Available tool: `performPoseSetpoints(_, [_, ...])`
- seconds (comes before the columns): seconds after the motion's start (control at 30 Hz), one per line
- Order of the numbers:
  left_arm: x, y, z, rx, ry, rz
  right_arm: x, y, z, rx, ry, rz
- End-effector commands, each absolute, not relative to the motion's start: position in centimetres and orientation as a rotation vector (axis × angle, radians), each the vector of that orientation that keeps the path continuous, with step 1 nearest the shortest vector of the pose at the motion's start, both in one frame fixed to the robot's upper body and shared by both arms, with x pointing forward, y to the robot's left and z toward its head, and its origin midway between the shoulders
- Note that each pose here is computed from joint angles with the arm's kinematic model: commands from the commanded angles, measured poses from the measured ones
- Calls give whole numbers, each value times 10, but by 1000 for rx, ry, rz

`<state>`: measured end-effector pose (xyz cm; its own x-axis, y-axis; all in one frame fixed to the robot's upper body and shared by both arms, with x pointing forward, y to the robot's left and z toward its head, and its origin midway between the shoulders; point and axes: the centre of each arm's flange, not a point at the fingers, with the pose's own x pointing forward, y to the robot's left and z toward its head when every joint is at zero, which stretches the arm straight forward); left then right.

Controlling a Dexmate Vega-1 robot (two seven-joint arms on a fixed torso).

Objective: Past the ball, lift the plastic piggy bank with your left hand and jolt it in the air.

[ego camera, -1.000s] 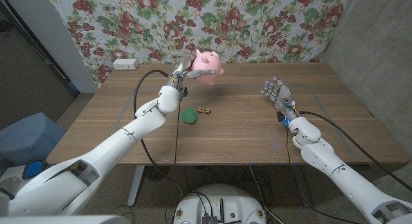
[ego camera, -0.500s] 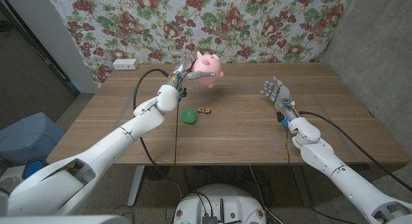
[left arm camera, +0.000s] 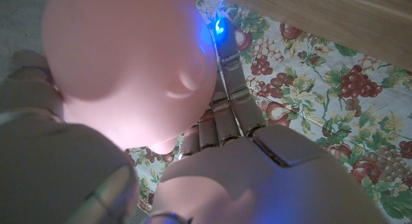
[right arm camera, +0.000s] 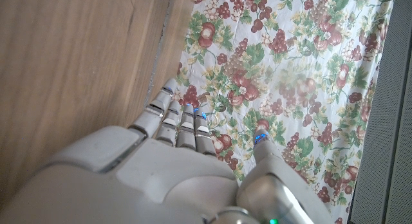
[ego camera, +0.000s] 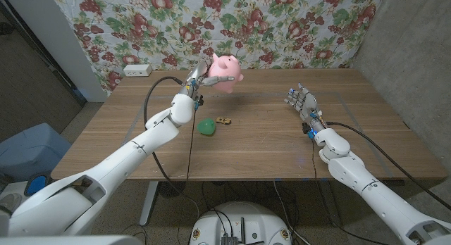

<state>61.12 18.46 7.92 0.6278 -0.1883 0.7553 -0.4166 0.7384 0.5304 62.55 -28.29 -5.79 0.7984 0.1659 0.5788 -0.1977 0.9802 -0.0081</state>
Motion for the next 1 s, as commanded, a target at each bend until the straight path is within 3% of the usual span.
performPoseSetpoints(0.03, [605,194,74,612,-1008,221,626,-280,-56,51,-618,199])
performPoseSetpoints(1.0, [601,192,77,519,-1092,278,632,-284,-55,51,-618,197])
